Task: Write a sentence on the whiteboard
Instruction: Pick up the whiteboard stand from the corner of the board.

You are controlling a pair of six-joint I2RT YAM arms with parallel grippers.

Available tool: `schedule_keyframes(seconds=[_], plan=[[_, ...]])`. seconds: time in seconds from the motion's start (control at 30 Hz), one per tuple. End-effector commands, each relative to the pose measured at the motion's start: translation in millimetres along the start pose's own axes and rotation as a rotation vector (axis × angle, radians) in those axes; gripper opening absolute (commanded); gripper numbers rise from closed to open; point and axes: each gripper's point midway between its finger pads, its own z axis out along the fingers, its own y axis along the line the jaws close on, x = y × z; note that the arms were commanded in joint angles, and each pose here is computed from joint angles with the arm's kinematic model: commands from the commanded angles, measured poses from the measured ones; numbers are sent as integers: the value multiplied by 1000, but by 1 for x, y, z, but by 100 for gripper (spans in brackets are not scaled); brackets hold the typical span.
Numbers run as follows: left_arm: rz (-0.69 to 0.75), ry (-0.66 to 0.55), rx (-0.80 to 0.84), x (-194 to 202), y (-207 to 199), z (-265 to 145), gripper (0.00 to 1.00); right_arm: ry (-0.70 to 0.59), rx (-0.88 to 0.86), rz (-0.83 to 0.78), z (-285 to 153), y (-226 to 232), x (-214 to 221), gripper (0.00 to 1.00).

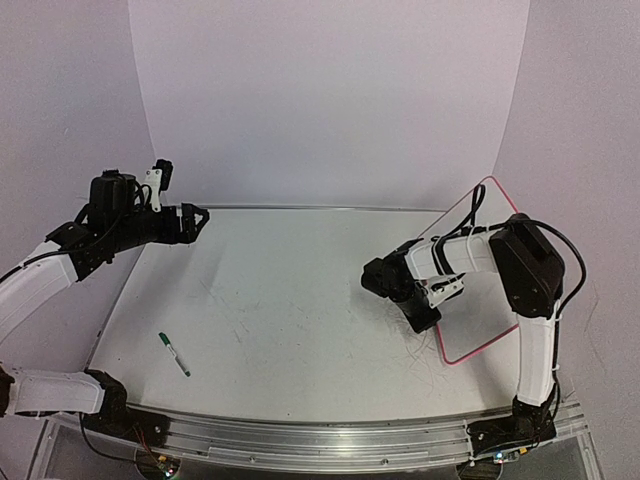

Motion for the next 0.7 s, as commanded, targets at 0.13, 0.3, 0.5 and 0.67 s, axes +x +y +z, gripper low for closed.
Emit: schedule_keyframes(seconds=[0.13, 0.3, 0.5, 0.67], plan=[[20, -21, -8, -3, 1, -5, 99, -58, -27, -29, -5, -5, -12, 19], [20, -14, -15, -1, 2, -3, 99, -65, -29, -44, -4, -8, -11, 14], [21, -5, -30, 2, 5, 0, 99, -90, -80, -105, -4, -3, -15, 0], [21, 9, -39, 6, 7, 3, 100, -165, -199, -214, -18, 11, -18, 0]])
